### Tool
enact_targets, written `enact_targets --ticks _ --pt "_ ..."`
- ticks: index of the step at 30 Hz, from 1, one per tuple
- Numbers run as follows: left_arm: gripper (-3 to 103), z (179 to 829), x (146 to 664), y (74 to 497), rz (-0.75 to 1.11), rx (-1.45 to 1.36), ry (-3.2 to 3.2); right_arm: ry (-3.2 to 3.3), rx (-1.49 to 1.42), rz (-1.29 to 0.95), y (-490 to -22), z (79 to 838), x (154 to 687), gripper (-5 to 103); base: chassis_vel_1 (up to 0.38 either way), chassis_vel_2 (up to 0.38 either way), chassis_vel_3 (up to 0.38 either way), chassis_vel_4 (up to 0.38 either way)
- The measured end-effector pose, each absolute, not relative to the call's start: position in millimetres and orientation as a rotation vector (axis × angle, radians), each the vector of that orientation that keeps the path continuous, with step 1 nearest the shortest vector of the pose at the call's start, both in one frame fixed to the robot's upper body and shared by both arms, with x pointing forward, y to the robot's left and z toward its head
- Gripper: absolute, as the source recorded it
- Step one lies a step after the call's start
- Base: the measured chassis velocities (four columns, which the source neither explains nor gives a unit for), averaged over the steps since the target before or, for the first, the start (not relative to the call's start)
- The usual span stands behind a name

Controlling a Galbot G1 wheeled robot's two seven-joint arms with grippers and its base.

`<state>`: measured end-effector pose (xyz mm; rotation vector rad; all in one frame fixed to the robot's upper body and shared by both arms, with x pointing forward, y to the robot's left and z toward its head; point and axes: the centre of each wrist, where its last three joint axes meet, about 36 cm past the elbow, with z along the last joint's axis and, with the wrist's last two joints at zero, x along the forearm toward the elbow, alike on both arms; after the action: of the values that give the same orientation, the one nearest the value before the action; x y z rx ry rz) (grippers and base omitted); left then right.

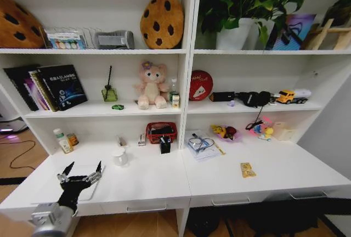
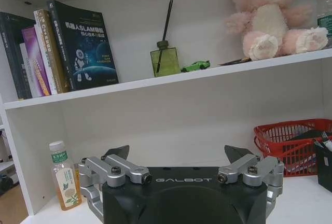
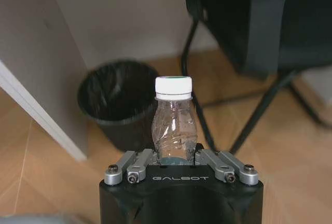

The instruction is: Organize the objects on the table.

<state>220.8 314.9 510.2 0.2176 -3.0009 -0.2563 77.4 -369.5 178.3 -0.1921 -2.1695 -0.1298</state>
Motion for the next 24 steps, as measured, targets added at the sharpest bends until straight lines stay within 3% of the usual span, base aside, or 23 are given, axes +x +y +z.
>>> enact_targets --ticks 6,13,24 --pt "100 510.2 220.8 314.9 -0.256 0.218 -3.001 -2.133 -0.251 -0.078 -386.1 136.6 138.0 27 0.000 0.000 0.000 0.000" --pt "100 510.2 220.8 314.9 -0.256 0.218 -3.001 -2.088 -0.286 -0.104 -364.9 111.1 207.0 27 0.000 0.000 0.000 0.000" --pt "100 510.2 220.8 314.9 -0.256 0.217 -3.001 -2.292 -0.137 0.113 -346.8 77.7 257.9 27 0.000 0.000 0.000 0.000"
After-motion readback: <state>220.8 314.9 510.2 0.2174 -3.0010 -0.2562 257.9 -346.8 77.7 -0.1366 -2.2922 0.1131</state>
